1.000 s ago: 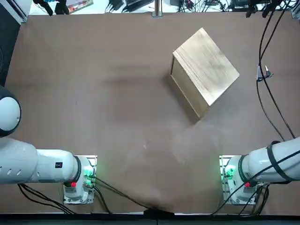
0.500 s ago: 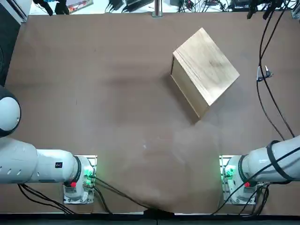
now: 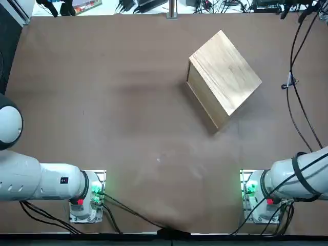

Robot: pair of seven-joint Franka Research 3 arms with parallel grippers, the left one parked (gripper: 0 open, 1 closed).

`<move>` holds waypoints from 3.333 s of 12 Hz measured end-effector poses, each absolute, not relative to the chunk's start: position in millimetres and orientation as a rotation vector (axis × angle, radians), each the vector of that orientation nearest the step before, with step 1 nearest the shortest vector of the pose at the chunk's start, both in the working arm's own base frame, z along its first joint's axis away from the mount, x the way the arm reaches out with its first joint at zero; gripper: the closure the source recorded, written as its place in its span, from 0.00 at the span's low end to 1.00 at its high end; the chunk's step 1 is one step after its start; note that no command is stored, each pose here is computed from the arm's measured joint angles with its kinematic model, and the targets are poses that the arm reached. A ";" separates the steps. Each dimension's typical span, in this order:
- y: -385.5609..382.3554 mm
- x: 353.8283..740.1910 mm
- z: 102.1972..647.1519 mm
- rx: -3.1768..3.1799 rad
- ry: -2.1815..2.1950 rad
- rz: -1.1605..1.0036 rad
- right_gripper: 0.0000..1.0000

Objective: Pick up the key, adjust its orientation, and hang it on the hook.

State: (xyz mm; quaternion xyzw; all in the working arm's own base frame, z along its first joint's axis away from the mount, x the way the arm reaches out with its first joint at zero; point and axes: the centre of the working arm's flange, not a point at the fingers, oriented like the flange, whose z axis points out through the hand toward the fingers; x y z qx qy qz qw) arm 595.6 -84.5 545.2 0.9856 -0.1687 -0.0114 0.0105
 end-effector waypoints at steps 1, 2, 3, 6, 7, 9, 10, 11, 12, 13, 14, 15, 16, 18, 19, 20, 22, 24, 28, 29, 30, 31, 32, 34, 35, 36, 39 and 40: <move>-94.9 594.7 543.4 3.055 -0.632 -0.039 0.01; -103.6 593.6 542.1 3.029 -0.743 -0.042 0.01; -111.7 592.3 540.5 2.998 -0.853 -0.046 0.01; -146.3 588.4 526.7 2.911 -1.100 -0.076 0.01; -160.3 587.5 520.0 2.881 -1.172 -0.085 0.01; -183.7 587.2 506.7 2.823 -1.297 -0.090 0.01; -193.6 587.2 501.2 2.787 -1.362 -0.085 0.01; -202.5 586.5 496.9 2.747 -1.434 -0.078 0.01; -210.4 585.3 493.1 2.699 -1.520 -0.072 0.01; -218.6 582.5 488.2 2.640 -1.615 -0.073 0.01; -226.9 578.7 482.5 2.587 -1.695 -0.075 0.01; -234.6 575.3 476.4 2.542 -1.762 -0.070 0.01; -241.1 572.5 470.3 2.495 -1.829 -0.062 0.01; -253.7 566.6 458.7 2.401 -1.955 -0.043 0.01; -258.1 564.2 453.0 2.369 -1.997 -0.033 0.01; -261.7 560.7 440.3 2.336 -2.039 -0.021 0.01; -261.2 557.6 425.1 2.329 -2.053 -0.004 0.01; -259.0 552.8 405.0 2.329 -2.058 0.009 0.01; -258.6 535.9 357.9 2.327 -2.073 0.044 0.01; -258.6 530.2 344.6 2.326 -2.079 0.058 0.01; -258.6 524.0 330.9 2.324 -2.085 0.071 0.01; -259.4 517.8 318.3 2.323 -2.089 0.081 0.01; -260.9 512.1 306.5 2.325 -2.087 0.084 0.01; -265.9 504.8 285.6 2.337 -2.071 0.078 0.01; -268.4 503.7 277.2 2.345 -2.062 0.077 0.01; -270.2 503.3 269.4 2.349 -2.056 0.077 0.01; -271.6 502.6 246.2 2.382 -2.011 0.060 0.01; -270.9 501.5 231.8 2.420 -1.959 0.036 0.01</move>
